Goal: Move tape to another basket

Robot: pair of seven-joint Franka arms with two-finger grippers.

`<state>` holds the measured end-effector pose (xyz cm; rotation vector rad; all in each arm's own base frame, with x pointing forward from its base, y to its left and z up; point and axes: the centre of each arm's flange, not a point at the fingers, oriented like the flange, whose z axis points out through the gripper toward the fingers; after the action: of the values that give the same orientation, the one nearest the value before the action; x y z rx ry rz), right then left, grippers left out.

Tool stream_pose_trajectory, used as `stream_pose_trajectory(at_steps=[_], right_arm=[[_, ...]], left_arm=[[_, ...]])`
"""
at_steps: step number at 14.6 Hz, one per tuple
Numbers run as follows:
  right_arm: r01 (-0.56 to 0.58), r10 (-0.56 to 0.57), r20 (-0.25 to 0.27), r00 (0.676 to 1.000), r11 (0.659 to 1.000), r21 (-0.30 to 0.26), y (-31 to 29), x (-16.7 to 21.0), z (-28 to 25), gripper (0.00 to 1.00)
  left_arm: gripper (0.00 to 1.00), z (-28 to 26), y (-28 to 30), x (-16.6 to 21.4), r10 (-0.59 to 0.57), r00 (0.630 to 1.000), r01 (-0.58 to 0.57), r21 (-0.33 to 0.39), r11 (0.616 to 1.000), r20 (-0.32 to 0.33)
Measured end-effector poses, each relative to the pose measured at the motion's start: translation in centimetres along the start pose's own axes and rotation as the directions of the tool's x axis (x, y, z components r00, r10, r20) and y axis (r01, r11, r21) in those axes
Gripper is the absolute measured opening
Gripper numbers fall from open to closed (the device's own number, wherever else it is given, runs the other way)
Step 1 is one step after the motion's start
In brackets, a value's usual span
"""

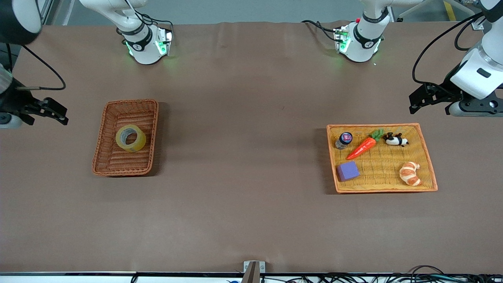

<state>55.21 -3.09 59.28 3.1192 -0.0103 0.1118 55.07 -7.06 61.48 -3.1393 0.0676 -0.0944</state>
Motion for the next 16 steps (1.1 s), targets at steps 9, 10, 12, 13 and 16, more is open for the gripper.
stream_pose_trajectory(at_steps=[9, 10, 12, 13, 16], right_arm=[[-0.06, 0.059, 0.046, 0.997, 0.998, 0.021, -0.1, -1.1, -7.9, 1.0], [-0.06, 0.059, 0.072, 0.996, 0.998, 0.02, -0.2, -1.5, -8.0, 1.0], [-0.061, 0.06, 0.07, 0.996, 0.998, 0.012, -0.6, -1.5, -8.3, 1.0], [-0.061, 0.061, 0.059, 0.996, 0.998, 0.011, -0.6, -1.3, -8.3, 1.0], [-0.062, 0.062, 0.033, 0.998, 0.998, 0.01, -0.5, -0.6, -8.1, 1.0]], left_arm=[[1.0, 0.0, -0.4, 0.0, -0.009, 1.0, 0.009, 0.001, 1.0, 0.005], [1.0, 0.0, -0.5, 0.0, -0.01, 1.0, 0.01, 0.001, 1.0, 0.005], [1.0, 0.0, -0.5, 0.0, -0.01, 1.0, 0.01, 0.001, 1.0, 0.005], [1.0, 0.0, -0.5, 0.0, -0.01, 1.0, 0.01, 0.001, 1.0, 0.005], [1.0, 0.1, -0.5, 0.0, -0.01, 1.0, 0.01, 0.001, 1.0, 0.005]])
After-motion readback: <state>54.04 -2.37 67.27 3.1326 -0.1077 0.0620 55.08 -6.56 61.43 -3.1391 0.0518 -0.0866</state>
